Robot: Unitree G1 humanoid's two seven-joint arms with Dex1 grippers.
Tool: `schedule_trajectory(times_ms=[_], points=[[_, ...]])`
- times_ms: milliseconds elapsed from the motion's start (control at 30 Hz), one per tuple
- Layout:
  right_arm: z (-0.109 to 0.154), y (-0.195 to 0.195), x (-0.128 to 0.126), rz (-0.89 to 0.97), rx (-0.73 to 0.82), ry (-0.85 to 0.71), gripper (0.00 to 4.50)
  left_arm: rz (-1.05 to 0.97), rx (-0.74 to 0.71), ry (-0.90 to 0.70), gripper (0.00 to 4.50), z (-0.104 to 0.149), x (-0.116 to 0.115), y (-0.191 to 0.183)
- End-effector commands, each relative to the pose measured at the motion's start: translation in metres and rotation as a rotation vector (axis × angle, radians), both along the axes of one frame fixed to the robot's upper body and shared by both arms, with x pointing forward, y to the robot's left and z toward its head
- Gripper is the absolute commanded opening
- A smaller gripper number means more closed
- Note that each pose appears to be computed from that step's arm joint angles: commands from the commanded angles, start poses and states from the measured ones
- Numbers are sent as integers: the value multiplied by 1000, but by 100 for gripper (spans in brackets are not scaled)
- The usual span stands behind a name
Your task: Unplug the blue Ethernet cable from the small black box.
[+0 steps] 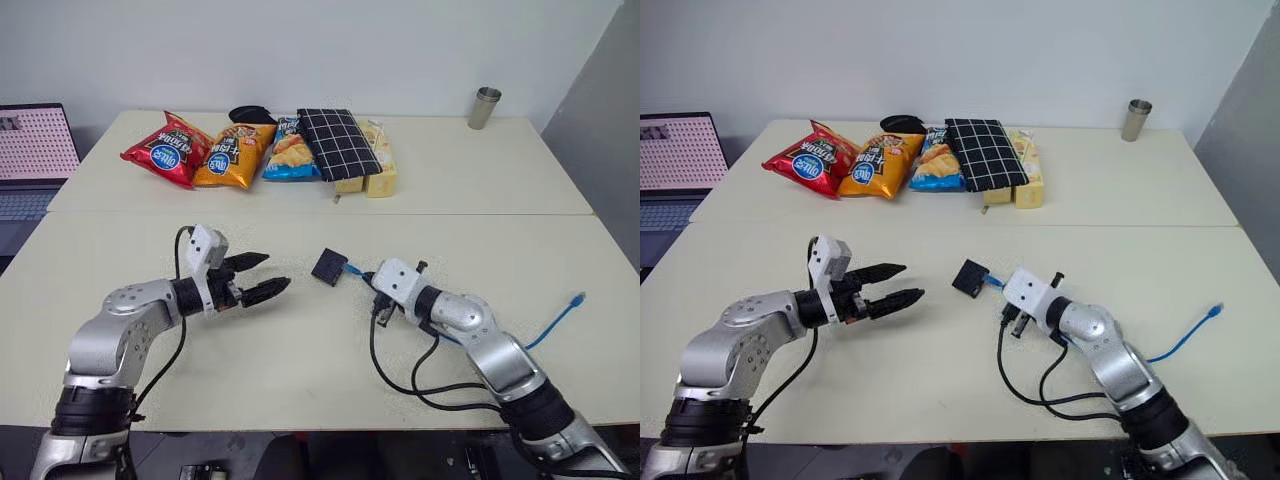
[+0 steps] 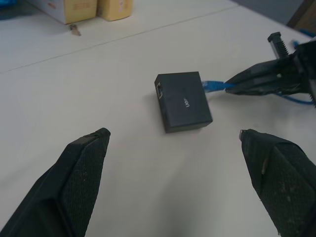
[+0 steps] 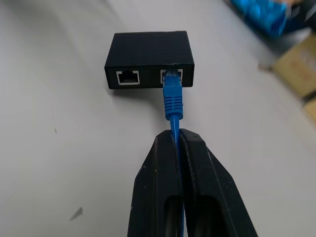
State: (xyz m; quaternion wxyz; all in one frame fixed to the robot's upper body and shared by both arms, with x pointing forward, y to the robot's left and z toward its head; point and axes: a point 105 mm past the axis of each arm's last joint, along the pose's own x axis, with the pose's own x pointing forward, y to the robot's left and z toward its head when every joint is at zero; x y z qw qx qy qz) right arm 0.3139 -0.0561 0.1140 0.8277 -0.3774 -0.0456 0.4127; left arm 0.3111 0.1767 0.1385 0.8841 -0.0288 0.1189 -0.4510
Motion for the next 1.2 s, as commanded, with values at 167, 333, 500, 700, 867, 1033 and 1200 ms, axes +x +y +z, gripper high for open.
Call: schedule_trajectory(times_ms=[167, 333, 500, 700, 867, 1033, 1200], points=[[43, 18, -20, 260, -72, -334, 7, -105, -93, 68, 450, 6, 2, -17], [54, 21, -24, 310, -56, -396, 7, -176, -109, 83, 450, 3, -1, -28], [58, 20, -24, 317, -42, -405, 0, -193, -127, 65, 413, 8, 3, -29], [59, 17, -23, 313, -37, -413, 0, -219, -159, 73, 310, 12, 2, -25], [61, 14, -21, 311, -34, -424, 0, -263, -162, 80, 213, 12, -3, -28], [65, 16, -22, 324, -11, -439, 0, -283, -163, 75, 114, 14, -4, -30], [63, 20, -29, 373, -25, -444, 0, -303, -149, 66, 79, 13, -5, -31]])
